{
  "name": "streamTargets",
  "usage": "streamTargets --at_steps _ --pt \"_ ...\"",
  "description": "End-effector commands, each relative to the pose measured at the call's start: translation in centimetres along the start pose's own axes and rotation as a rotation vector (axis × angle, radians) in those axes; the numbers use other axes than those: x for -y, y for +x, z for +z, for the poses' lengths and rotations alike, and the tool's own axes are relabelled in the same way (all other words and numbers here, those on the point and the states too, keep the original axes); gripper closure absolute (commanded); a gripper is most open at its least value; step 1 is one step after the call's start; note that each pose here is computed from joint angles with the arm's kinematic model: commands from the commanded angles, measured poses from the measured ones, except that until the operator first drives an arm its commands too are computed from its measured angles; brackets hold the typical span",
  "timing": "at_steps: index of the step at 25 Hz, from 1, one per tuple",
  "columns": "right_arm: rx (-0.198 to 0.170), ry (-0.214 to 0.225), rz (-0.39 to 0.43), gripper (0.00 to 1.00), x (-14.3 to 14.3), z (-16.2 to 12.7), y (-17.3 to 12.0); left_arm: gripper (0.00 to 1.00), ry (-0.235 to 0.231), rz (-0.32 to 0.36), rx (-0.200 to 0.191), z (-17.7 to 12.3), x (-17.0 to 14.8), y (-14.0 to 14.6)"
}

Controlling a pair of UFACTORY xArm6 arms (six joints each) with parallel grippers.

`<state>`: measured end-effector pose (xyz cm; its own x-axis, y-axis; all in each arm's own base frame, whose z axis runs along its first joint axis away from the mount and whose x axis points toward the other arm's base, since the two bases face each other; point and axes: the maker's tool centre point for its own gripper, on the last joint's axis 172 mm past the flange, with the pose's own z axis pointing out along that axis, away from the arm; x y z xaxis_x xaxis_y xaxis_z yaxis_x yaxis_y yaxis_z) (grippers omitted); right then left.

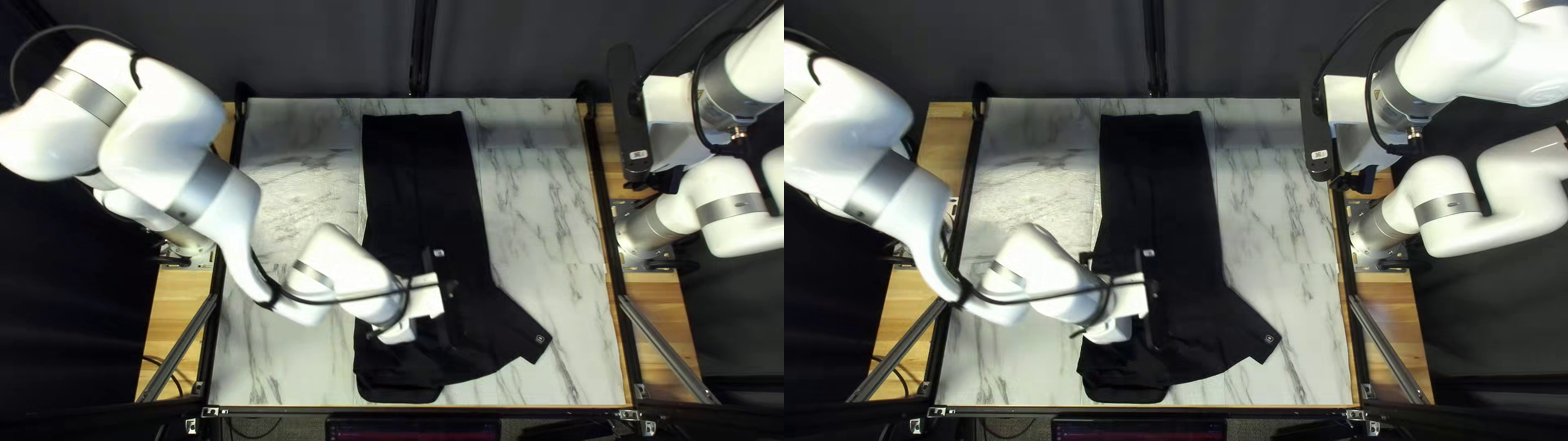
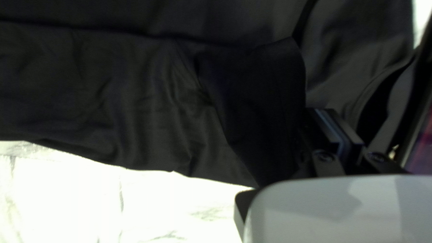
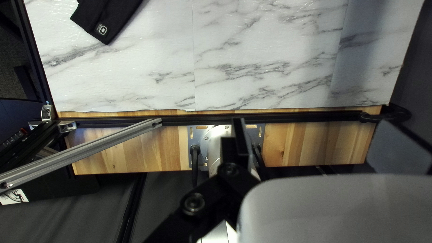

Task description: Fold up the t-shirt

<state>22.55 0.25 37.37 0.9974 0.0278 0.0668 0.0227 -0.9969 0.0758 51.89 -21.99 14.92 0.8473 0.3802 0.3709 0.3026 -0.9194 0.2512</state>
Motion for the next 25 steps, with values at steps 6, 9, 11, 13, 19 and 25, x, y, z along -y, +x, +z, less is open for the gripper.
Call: streamTargets --at_steps 6,9,11,13,19,25 --pt "0.0 0.0 0.0 0.0 0.0 0.0 0.0 1.0 -0.115 -0.393 -0.191 1.2 0.7 -2.5" --pt "0.0 0.0 0.0 0.0 0.0 0.0 0.0 1.0 -0.084 -0.412 -0.203 -0.3 0.9 -2.4" --pt "0.0 0.0 0.0 0.0 0.0 0.0 0.0 1.0 -0.056 -0.4 -0.19 -0.8 1.2 -2.3" --pt "0.0 0.0 0.0 0.0 0.0 0.0 0.0 1.0 -0.001 -0.344 -0.15 -1.5 2.0 -2.1" --pt "0.0 0.0 0.0 0.0 0.0 0.0 0.0 1.0 0.094 -0.093 -0.045 -4.4 3.0 0.0" --pt "0.0 0.0 0.0 0.0 0.0 0.0 0.0 1.0 0.14 0.084 0.029 -5.8 3.7 1.0"
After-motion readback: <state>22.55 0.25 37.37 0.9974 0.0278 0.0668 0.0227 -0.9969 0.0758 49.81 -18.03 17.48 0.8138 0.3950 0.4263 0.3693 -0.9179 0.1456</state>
